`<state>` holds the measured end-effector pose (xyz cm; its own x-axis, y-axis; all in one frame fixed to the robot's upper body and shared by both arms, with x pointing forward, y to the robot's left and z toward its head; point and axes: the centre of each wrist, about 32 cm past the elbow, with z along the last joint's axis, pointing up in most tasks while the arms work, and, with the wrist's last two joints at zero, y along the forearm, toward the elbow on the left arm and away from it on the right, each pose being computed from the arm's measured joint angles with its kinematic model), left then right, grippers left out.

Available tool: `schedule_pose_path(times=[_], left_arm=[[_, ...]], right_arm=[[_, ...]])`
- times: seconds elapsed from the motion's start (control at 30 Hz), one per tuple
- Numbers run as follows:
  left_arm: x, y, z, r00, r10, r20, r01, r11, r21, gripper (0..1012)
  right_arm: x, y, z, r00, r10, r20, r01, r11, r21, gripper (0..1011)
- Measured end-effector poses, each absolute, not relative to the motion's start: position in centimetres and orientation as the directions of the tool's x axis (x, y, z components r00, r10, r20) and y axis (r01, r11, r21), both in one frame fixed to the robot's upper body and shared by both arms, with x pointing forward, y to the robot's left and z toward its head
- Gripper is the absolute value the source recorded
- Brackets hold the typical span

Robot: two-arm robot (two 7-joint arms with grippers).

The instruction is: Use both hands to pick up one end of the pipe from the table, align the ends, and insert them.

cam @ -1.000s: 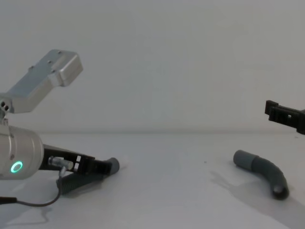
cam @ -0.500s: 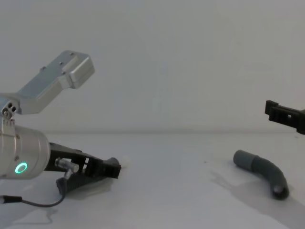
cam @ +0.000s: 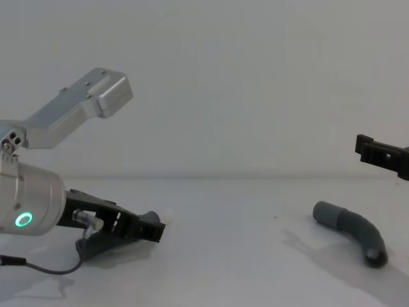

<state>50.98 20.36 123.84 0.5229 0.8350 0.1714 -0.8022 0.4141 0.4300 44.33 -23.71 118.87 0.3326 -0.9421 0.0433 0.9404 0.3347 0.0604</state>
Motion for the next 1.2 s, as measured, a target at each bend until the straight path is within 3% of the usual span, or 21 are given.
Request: schedule_pose_path(times=[1.2], left_arm=[[53.1, 20.8, 123.7, 0.566, 0.814, 0.133, -0.758, 0.45, 0.472, 1001]], right_arm=[[44.3, -23.7, 118.9, 0.333, -0.942, 0.043, 0.94, 0.335, 0.06, 1004]])
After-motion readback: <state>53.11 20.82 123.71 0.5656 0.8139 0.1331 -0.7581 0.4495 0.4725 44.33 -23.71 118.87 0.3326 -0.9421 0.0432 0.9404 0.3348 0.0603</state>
